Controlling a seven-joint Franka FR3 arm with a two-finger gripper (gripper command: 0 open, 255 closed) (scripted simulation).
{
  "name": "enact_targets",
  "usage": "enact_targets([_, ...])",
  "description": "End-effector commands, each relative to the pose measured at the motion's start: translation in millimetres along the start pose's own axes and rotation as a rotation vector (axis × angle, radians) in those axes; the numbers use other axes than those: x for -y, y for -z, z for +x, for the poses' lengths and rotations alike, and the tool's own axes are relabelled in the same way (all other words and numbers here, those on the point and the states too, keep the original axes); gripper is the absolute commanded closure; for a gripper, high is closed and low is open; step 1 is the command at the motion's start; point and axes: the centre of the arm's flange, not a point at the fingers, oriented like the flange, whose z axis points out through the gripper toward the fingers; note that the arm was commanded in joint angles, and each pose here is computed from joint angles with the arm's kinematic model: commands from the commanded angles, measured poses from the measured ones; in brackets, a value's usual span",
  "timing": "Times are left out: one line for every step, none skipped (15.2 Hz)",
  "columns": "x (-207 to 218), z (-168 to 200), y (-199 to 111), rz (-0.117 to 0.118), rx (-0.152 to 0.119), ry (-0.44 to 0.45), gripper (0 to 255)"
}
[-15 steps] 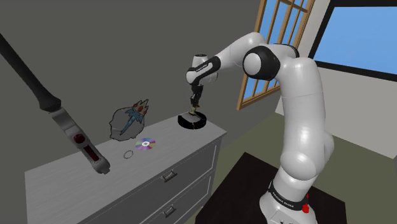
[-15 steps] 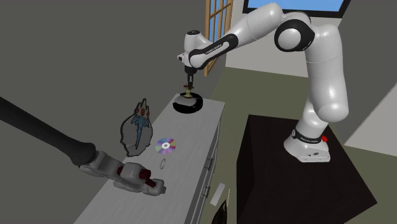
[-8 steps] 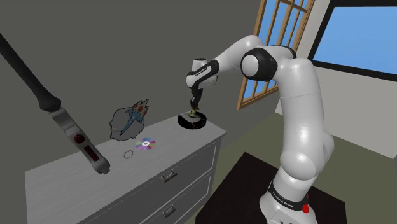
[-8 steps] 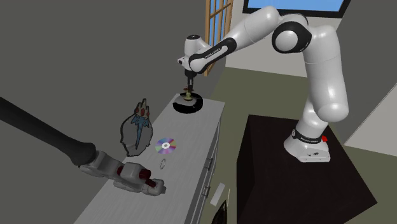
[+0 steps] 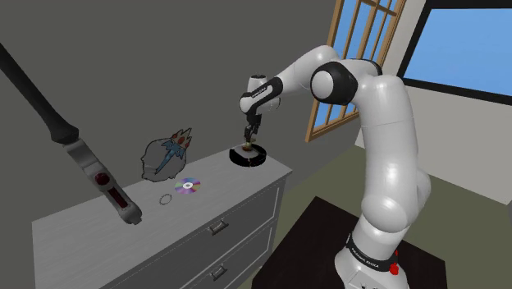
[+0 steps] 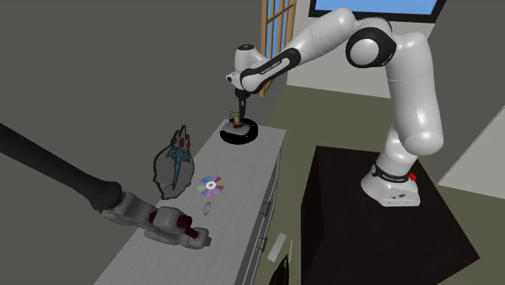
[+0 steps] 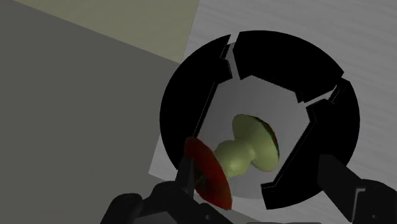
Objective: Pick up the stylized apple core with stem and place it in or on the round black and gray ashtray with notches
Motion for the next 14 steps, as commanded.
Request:
enact_targets([0, 0, 0, 0.000, 0.000, 0.000, 0])
enact_targets([0, 0, 0, 0.000, 0.000, 0.000, 0])
enact_targets([0, 0, 13, 0.000, 0.000, 0.000, 0])
enact_targets([0, 0, 26, 0.000, 0.000, 0.000, 0])
enact_targets([0, 0, 40, 0.000, 0.000, 0.000, 0])
enact_targets([0, 0, 50, 0.000, 0.000, 0.000, 0])
enact_targets([0, 0, 50, 0.000, 0.000, 0.000, 0])
enact_targets([0, 0, 50, 0.000, 0.000, 0.000, 0])
enact_targets([0, 0, 50, 0.000, 0.000, 0.000, 0])
enact_targets([0, 0, 50, 0.000, 0.000, 0.000, 0])
enact_targets([0, 0, 50, 0.000, 0.000, 0.000, 0])
enact_targets([0, 0, 50, 0.000, 0.000, 0.000, 0])
enact_targets([0, 0, 50, 0.000, 0.000, 0.000, 0])
enact_targets([0, 0, 50, 0.000, 0.000, 0.000, 0])
